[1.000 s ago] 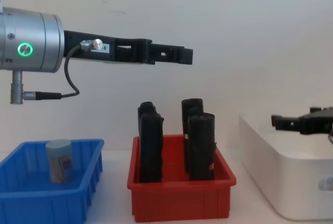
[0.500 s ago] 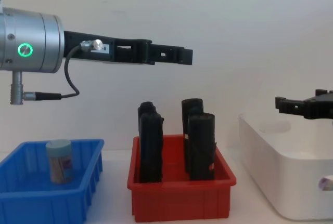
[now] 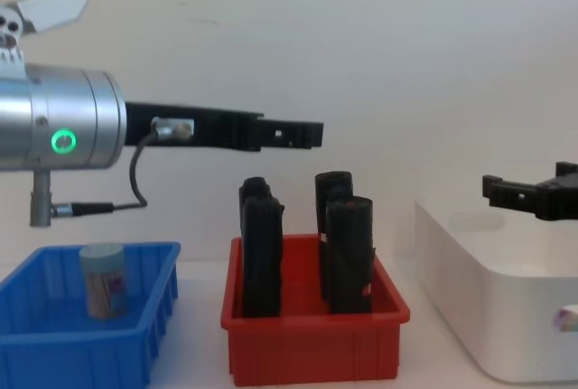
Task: Pick the cotton swabs from the blue box and place them into the white box.
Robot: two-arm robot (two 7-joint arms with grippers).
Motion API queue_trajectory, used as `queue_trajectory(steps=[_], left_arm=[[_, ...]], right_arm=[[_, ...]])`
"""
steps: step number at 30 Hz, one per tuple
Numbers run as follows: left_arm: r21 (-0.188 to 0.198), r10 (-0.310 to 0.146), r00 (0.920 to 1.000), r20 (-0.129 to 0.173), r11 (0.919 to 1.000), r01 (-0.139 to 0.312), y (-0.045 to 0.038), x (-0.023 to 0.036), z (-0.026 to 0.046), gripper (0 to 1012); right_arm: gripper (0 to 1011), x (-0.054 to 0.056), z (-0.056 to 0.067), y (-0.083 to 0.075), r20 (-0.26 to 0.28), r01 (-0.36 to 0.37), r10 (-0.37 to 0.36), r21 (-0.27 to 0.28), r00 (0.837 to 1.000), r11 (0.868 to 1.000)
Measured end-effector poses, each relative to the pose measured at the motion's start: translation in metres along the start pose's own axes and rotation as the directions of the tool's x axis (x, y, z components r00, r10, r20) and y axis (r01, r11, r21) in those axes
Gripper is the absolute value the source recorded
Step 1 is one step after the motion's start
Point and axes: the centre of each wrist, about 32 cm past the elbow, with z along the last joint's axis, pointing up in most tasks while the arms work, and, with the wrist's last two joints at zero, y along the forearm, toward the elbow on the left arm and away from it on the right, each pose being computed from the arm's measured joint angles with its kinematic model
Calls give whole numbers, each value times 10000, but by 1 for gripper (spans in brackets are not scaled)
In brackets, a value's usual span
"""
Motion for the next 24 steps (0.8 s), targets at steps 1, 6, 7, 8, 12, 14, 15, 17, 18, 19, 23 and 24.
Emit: queue_trajectory(steps=[1,6,7,8,12,14,15,17,18,19,23,24], left_arm=[[-11,91,9999,49,10000,-91,-2,-13,-20,1004],[-164,680,9969,389,9976,-674,-15,-101,-140,1004],[-188,761,9962,434,9970,-753,-16,-116,-160,1004],[-242,916,9944,524,9956,-904,-18,-141,-193,1004],[-398,1331,9882,752,9907,-1304,-24,-209,-281,1004],[-456,1470,9857,826,9886,-1436,-24,-234,-312,1004],[-537,1624,9825,913,9860,-1580,-26,-262,-346,1004],[-606,1776,9791,987,9832,-1722,-27,-292,-380,1004],[-690,1935,9753,1063,9799,-1869,-28,-321,-414,1004],[-733,2010,9734,1099,9783,-1937,-27,-335,-432,1004],[-979,2432,9614,1286,9678,-2317,-25,-421,-532,1004],[-979,2432,9614,1286,9678,-2317,-25,-421,-532,1004]], right_arm=[[1002,-12,-6,-21,-10,-2,2,11,10000,10000],[1002,-89,-24,-153,-86,-9,10,138,10000,9999],[1002,-99,-25,-169,-95,-10,12,155,10000,9999],[1002,-122,-32,-208,-121,-15,17,186,9999,9998],[1002,-179,-42,-305,-187,-25,30,274,9998,9996],[1002,-210,-43,-359,-222,-29,36,324,9997,9995],[1002,-210,-43,-359,-222,-29,36,324,9997,9995],[1002,-243,-45,-417,-264,-30,40,376,9996,9993],[1002,-265,-44,-452,-293,-31,43,414,9996,9991],[1002,-275,-45,-471,-307,-33,46,427,9995,9991],[1002,-318,-43,-543,-369,-36,54,487,9993,9988],[1002,-329,-41,-561,-384,-38,58,504,9992,9987]])
